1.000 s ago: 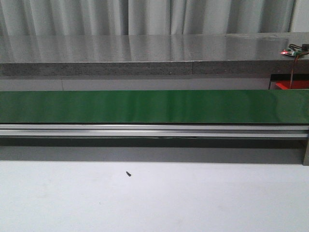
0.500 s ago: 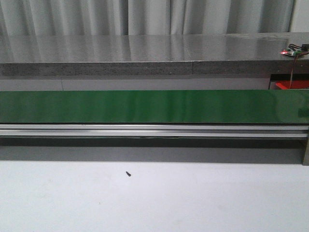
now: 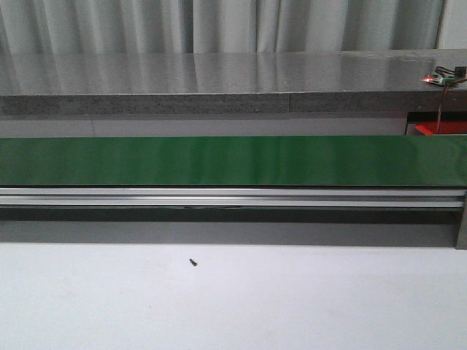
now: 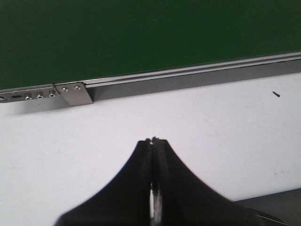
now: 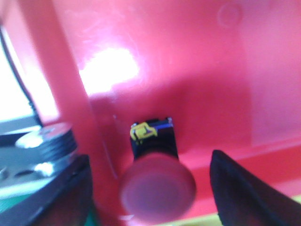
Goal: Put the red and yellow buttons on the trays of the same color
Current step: 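Lift the right gripper away from the trays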
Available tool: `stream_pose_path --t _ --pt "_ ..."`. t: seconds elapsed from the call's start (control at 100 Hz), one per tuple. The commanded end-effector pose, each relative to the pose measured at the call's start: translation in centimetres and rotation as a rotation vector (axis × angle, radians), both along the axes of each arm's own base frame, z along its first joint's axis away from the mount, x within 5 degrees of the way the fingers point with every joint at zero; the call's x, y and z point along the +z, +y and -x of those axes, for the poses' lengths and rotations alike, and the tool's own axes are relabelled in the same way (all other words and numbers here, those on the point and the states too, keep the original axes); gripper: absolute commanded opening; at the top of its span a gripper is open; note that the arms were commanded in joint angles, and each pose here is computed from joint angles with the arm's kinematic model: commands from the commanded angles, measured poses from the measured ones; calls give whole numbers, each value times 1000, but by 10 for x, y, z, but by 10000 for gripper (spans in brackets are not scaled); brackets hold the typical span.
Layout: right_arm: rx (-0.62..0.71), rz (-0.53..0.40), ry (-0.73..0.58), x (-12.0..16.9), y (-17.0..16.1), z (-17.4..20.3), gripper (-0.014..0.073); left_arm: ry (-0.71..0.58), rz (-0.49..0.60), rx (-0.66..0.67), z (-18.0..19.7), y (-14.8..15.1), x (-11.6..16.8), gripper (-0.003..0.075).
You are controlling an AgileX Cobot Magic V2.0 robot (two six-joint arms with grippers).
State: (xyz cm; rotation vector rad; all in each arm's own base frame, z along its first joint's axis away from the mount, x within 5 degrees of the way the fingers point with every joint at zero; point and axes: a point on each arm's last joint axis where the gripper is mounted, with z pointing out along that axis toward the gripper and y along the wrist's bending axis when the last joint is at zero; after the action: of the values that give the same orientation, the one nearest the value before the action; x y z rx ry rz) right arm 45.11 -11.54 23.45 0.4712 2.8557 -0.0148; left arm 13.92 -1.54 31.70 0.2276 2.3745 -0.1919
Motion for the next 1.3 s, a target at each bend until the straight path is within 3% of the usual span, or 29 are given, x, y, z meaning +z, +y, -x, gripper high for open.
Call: stream_pose_path --t 0.0,0.14,0.24,0.55,0.65,0.83,1.29 --pt "6 35 -129 59 2 14 528 -86 17 7 -3 -1 12 -20" --pt "7 42 -154 83 5 27 526 -86 17 7 -3 -1 12 -20" --pt "16 43 -162 97 11 34 474 -87 17 7 -3 -1 12 -20" --pt "69 53 -236 126 41 65 31 -87 17 7 -3 -1 12 -20" --pt "86 55 -272 133 51 77 -74 -87 17 7 -3 -1 12 -20" --pt "122 9 -339 139 74 102 -68 -87 17 7 -3 -1 12 -20" --pt "214 19 -533 142 113 174 -68 -74 17 3 -2 -2 12 -20"
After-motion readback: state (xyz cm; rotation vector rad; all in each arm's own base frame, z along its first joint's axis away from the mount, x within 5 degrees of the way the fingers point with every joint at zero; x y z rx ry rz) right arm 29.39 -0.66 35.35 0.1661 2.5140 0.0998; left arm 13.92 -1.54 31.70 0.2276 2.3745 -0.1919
